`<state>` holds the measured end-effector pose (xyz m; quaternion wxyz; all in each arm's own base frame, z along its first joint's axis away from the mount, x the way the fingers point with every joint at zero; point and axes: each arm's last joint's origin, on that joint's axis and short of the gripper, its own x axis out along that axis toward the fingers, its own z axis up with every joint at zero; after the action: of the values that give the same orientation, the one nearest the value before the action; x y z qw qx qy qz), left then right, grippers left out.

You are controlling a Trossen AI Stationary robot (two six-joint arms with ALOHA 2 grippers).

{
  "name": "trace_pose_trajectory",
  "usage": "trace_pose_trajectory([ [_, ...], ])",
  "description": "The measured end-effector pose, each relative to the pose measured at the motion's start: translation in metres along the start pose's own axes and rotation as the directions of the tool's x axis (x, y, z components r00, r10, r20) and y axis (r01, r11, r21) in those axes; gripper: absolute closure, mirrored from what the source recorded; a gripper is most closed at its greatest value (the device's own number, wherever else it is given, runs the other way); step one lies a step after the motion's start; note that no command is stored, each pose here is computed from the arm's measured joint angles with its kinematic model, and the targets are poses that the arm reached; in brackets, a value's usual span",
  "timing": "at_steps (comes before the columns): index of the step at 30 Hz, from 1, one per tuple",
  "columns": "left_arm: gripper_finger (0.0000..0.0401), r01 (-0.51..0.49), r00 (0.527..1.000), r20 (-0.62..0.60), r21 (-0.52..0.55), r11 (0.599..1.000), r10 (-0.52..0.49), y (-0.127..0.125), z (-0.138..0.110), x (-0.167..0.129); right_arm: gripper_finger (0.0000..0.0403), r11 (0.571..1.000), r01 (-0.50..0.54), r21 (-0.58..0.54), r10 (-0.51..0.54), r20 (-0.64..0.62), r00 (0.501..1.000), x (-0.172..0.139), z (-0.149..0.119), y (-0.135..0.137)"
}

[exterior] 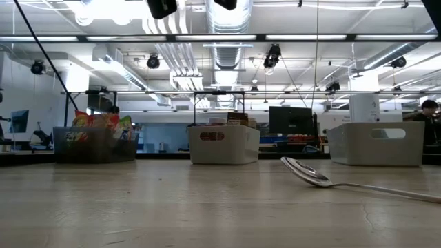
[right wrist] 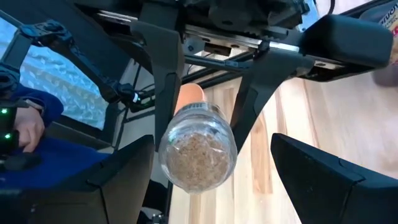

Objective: Pick & Place Food Item
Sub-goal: Put the brown seasoning bottle into the left gray bin

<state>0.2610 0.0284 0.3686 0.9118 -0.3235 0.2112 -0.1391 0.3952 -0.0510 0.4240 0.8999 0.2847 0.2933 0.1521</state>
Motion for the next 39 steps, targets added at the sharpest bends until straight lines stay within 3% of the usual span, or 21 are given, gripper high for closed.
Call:
trace_pose_trajectory([
  [14,0.0226,0.001,1.000,0.001,-0.005,1.000,-0.001,0.0000,0.0000,0.0000,0.0090,1.000,-0.007,-0.004,0.007,0.005,1.000,0.0047,-0.0013,-0.0014],
  [17,0.0226,0.001,1.000,0.001,-0.005,1.000,-0.001,0.0000,0.0000,0.0000,0.0120,1.000,-0.008,-0.006,0.008,0.006,1.000,0.0054,-0.0014,-0.0012],
  [23,0.0226,-0.015,1.000,0.005,-0.014,1.000,0.015,0.0010,-0.0004,0.0002,0.0226,1.000,-0.008,-0.004,0.008,0.002,1.000,0.0066,-0.0025,-0.0025],
  [29,0.0225,-0.015,1.000,0.006,-0.024,1.000,0.015,0.0009,-0.0002,0.0002,0.0235,1.000,-0.008,0.006,0.008,0.000,1.000,0.0067,-0.0028,-0.0029],
  [39,0.0049,-0.042,0.997,0.064,-0.059,0.997,0.046,-0.0004,0.0038,-0.0013,0.0235,0.999,0.000,0.050,0.000,0.005,1.000,0.0059,-0.0018,-0.0025],
])
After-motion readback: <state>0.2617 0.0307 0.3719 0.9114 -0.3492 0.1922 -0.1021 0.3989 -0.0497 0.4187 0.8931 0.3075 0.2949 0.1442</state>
